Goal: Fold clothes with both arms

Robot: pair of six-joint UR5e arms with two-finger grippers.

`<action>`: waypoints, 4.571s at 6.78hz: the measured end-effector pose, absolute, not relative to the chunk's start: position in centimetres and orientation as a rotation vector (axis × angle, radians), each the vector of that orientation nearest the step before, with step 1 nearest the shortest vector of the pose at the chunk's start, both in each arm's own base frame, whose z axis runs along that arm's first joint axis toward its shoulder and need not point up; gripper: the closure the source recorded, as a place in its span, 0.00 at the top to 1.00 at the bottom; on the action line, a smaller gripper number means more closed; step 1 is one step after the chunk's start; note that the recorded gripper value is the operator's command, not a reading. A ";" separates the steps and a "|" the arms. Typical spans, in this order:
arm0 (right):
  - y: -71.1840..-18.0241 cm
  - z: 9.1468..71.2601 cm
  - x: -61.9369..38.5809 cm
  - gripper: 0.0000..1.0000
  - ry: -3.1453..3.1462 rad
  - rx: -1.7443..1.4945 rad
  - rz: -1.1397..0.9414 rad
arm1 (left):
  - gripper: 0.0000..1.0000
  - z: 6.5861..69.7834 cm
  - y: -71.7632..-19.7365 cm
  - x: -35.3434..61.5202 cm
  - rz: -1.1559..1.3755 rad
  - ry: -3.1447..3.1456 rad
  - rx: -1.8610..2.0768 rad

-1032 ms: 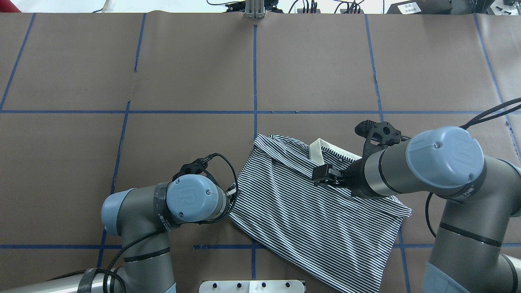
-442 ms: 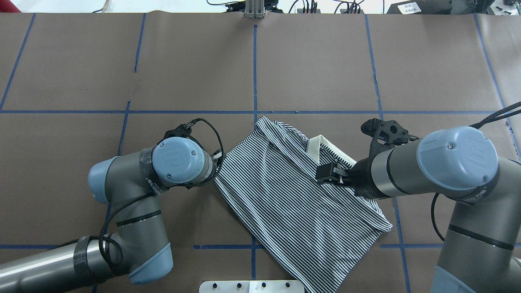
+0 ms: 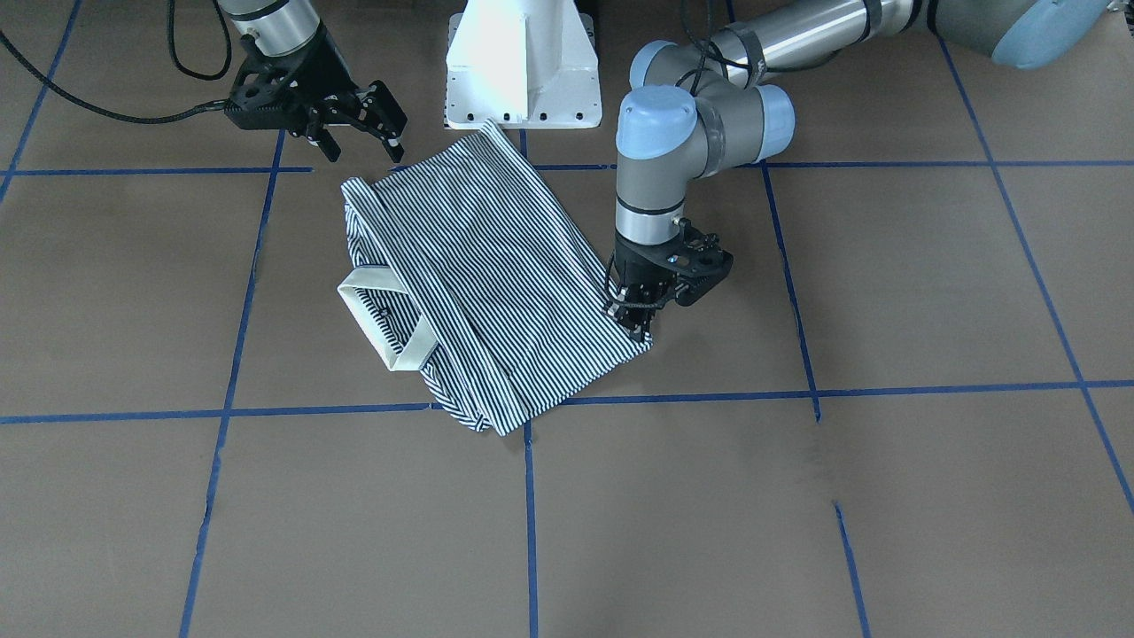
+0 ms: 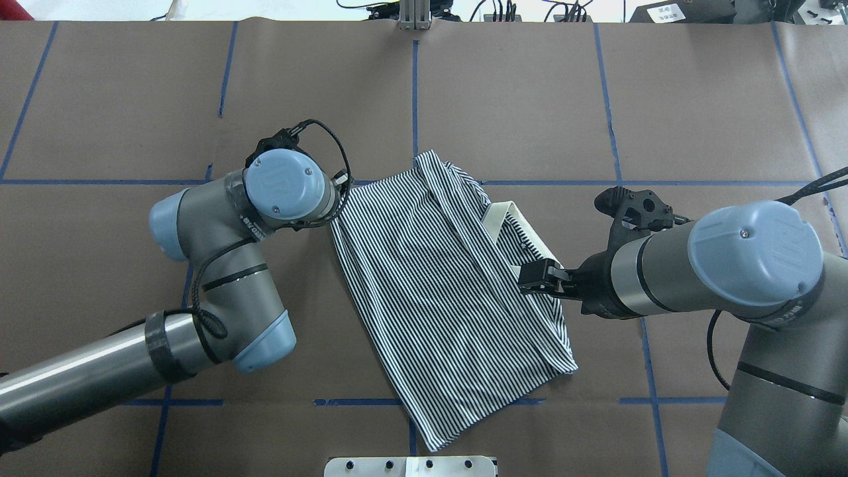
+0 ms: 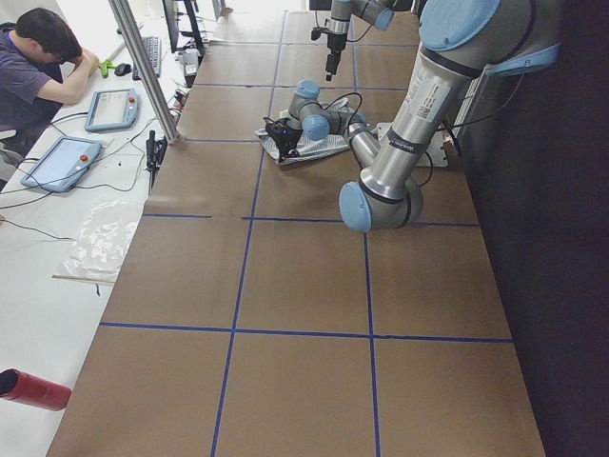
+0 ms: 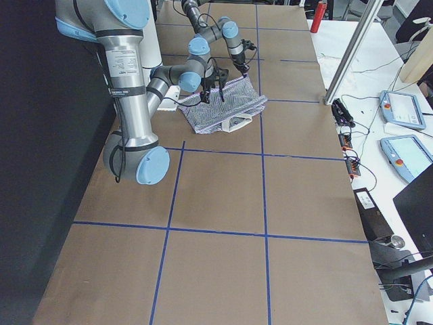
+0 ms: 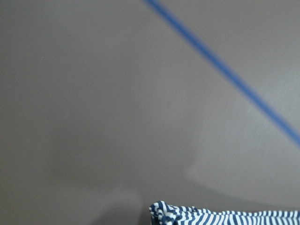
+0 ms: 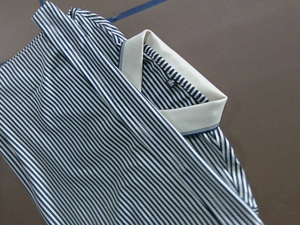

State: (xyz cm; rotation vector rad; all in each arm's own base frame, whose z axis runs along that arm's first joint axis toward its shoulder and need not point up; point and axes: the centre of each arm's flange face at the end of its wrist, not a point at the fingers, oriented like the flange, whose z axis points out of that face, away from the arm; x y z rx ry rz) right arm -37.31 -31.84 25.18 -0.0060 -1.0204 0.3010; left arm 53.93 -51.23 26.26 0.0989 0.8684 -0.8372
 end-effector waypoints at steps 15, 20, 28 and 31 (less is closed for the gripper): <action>-37.0 21.1 -51.1 1.00 -0.710 0.122 0.003 | 1.00 22.7 -53.9 42.7 -0.369 0.938 0.290; -34.8 23.0 -60.1 1.00 -0.577 0.032 -0.102 | 1.00 22.4 -49.9 40.0 -0.329 0.960 0.247; -34.7 26.2 -59.8 1.00 -0.491 0.012 -0.187 | 1.00 21.8 -49.7 40.4 -0.322 0.977 0.250; -36.1 27.4 -58.2 1.00 -0.451 0.014 -0.213 | 1.00 21.4 -49.7 40.4 -0.324 0.985 0.252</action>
